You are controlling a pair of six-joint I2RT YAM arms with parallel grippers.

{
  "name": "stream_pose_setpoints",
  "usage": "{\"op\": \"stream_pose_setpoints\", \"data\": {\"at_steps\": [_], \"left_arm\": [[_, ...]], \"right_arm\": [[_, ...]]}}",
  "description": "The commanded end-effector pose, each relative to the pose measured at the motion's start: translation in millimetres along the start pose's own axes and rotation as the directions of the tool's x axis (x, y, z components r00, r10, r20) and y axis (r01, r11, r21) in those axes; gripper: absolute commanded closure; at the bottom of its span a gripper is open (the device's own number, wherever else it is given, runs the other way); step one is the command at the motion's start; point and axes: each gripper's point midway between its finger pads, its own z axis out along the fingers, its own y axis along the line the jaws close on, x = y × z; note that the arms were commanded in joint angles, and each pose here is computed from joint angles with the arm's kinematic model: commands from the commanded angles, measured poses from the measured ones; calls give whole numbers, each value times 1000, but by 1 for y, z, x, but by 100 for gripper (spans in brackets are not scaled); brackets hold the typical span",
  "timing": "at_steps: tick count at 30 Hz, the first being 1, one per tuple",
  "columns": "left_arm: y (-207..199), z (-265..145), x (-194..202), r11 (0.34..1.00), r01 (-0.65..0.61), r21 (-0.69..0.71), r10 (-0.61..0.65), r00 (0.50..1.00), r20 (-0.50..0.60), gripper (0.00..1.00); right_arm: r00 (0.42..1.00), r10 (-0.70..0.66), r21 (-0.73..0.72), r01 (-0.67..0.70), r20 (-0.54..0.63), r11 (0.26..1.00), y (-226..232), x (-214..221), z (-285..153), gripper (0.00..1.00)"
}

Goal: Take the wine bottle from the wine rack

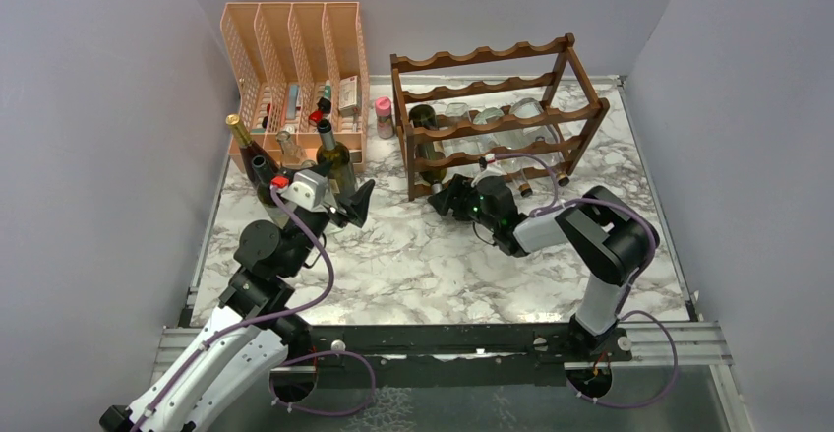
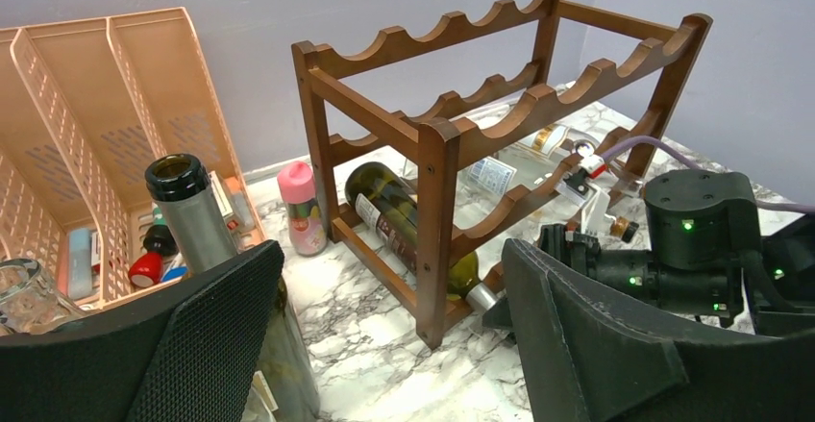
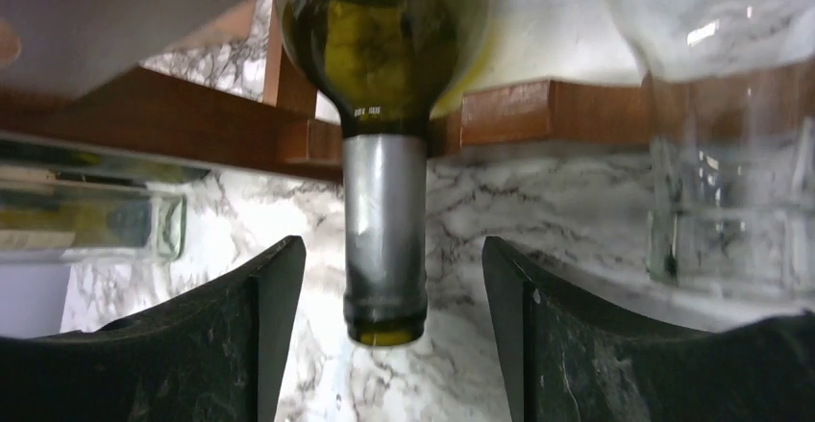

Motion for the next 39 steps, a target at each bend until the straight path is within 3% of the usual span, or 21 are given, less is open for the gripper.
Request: {"op": "stream_pose_setpoints", "data": {"at_steps": [1,6,11,16,22,35,39], "left_arm": [[-1,3,-5,1000,-12,7,12,1000,10,12],[-1,3,-5,1000,-17,6,17,1000,9,12],[-4,4,-4,1000,-19,21,18,1000,10,12],[-4,4,-3,1000,-19,21,19,1000,5,12],[-4,4,-4,1000,-16,22,16,1000,8,12],[-6,5,-2,1000,-8,29,8,1000,8,12],[-6,5,-2,1000,-8,30,8,1000,4,12]], "right_arm": [[997,-38,53,35,63,998,-9,-9,19,31],[997,-43,57,40,57,998,-11,-8,27,44],[996,-47,69,42,73,997,-15,-9,28,49],[996,-60,34,58,59,998,-8,-7,23,66],[997,-59,2,59,52,998,-5,-4,2,74],[999,-24,15,23,28,1000,-11,5,-56,80],[1000,-10,-15,10,18,1000,-2,3,-68,88]]}}
